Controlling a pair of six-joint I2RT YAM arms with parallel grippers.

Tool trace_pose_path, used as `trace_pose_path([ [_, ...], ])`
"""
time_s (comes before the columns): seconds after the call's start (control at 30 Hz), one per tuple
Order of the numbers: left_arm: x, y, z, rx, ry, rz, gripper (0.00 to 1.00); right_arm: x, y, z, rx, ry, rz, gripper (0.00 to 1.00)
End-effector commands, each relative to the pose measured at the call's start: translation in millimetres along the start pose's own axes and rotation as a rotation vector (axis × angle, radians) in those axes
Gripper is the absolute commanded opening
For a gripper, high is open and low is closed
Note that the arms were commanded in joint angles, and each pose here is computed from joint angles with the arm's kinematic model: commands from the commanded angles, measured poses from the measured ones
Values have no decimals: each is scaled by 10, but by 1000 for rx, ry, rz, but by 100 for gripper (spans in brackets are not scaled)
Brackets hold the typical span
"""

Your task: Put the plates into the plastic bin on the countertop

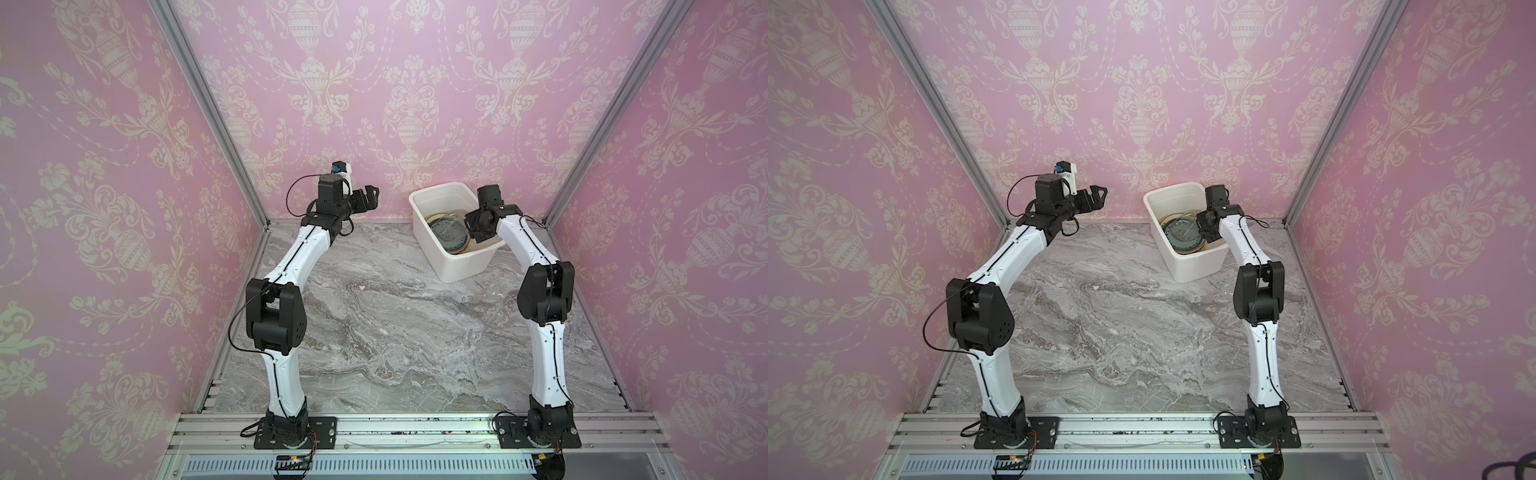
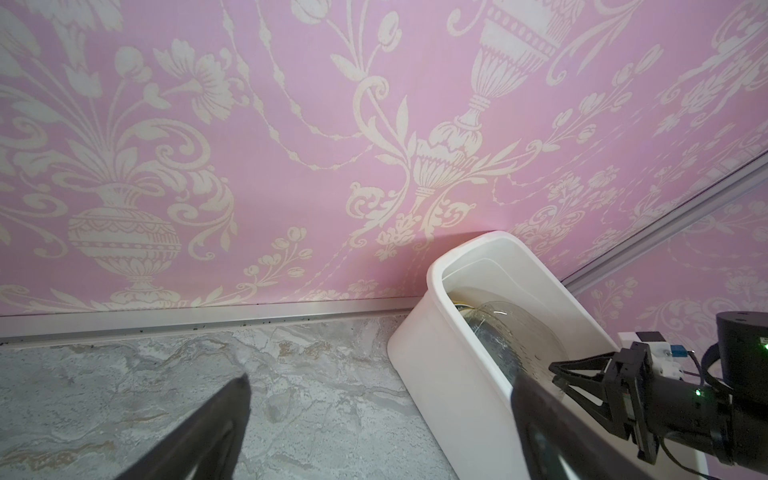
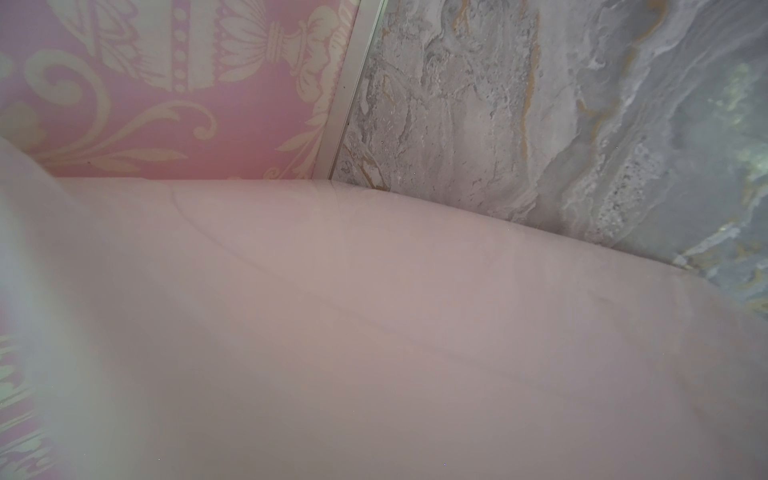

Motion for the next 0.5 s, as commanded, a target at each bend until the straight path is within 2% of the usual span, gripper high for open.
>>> trace_pose_path([
  [0.0,-43,12,43,-1,17,-5,99,-187,-150,-411,148,7,-117,27],
  [0.3,-75,115,35,-6,17,-15,99,-84,-6,-401,149,50,-61,52],
  [0.4,-103,169,23,1,20,-41,99,106,151,-391,144,133,47,60],
  [0.47,-135,202,-5,18,21,-69,99,284,311,-391,149,214,158,62],
])
Point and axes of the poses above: each gripper's point midway between its finger pads, its own y axis back along the fingers, its own x axis along the line the jaws close on, z = x × y, the point moved 9 cm from there along y, back along the fingers, and after that the axes turned 1 degree about -y, right-handed, at the moved point
